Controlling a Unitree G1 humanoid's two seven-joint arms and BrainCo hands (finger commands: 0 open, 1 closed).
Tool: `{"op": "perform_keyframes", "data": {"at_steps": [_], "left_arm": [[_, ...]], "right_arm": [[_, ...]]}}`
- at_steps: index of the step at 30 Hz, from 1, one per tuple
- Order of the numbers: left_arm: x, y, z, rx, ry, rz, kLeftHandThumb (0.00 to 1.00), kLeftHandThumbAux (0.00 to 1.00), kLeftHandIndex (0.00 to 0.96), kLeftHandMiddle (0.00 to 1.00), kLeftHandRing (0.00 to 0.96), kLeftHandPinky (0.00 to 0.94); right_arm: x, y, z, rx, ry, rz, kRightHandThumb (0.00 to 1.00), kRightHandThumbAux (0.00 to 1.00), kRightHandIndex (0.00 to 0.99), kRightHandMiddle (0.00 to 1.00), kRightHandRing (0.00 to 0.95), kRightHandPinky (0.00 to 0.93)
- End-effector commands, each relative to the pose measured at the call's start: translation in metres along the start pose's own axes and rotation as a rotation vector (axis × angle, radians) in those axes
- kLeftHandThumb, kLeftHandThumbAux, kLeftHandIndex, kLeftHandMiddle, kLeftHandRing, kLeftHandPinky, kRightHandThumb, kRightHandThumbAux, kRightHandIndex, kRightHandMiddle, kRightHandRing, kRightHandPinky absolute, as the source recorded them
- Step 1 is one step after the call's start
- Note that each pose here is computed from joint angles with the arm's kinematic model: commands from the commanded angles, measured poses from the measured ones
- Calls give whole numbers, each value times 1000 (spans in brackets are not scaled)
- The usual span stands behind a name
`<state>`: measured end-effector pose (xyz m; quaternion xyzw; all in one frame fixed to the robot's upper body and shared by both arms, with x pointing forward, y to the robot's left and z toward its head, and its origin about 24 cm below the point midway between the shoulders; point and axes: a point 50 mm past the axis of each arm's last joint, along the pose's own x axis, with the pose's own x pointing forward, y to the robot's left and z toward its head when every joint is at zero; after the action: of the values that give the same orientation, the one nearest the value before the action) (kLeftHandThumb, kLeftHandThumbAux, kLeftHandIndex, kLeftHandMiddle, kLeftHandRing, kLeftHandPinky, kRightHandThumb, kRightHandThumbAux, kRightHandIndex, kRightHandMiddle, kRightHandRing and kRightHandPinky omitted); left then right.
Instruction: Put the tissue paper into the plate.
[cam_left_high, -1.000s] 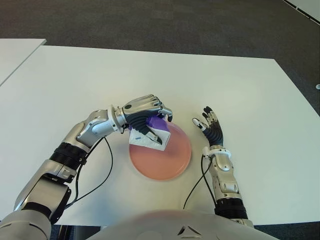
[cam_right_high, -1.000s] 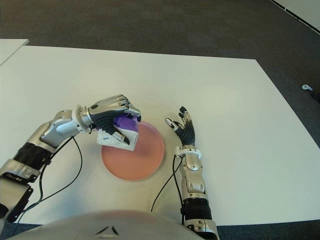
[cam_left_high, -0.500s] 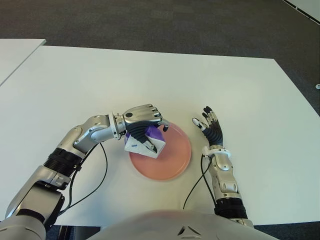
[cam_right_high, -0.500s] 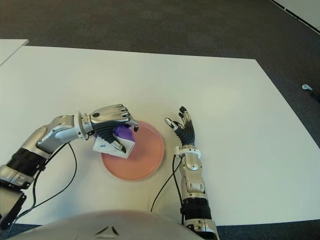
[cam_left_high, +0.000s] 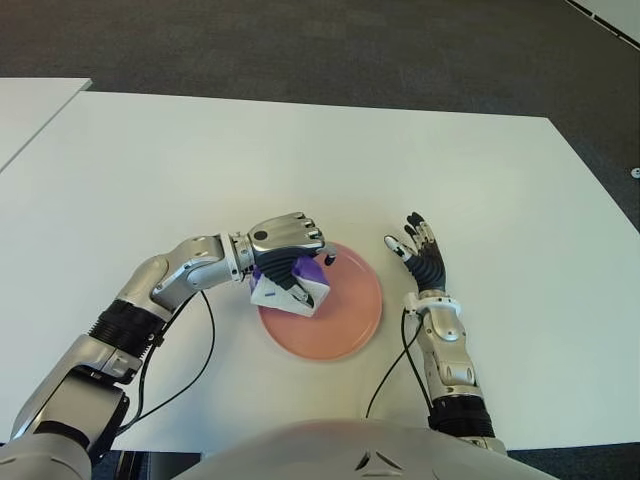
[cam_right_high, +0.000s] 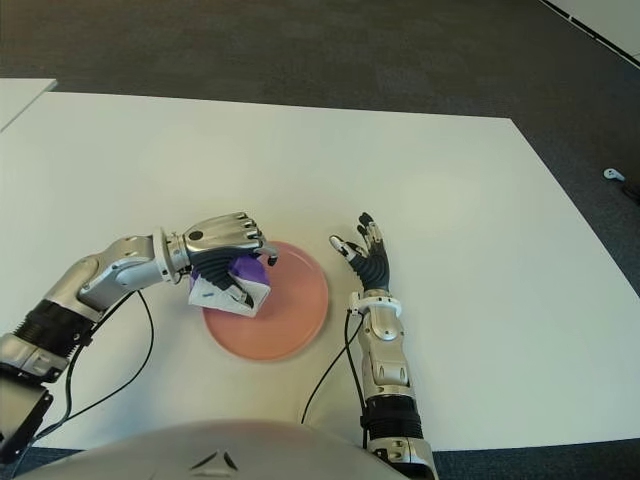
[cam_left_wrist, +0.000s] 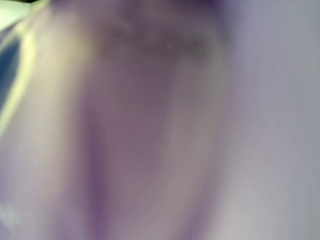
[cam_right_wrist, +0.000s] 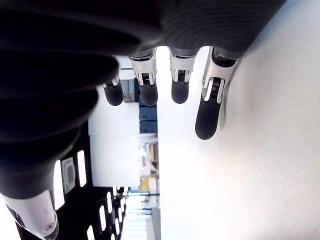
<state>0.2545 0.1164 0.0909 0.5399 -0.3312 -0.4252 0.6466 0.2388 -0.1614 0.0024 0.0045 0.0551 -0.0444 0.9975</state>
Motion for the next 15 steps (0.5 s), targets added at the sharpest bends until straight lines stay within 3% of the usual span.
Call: {"op": "perform_keyframes", "data": {"at_steps": [1,15], "left_arm": [[-2,-8,3,-56,5,29,748,698,443,835,837,786],[-4,-9,7,-119,-23,99,748,698,443,837,839,780]], "right_arm": [[-12,-1,-26,-3,145,-11,85,674,14,49,28,36],[-11,0,-26,-7,145,-9,96,673,13,42,22,26]]}}
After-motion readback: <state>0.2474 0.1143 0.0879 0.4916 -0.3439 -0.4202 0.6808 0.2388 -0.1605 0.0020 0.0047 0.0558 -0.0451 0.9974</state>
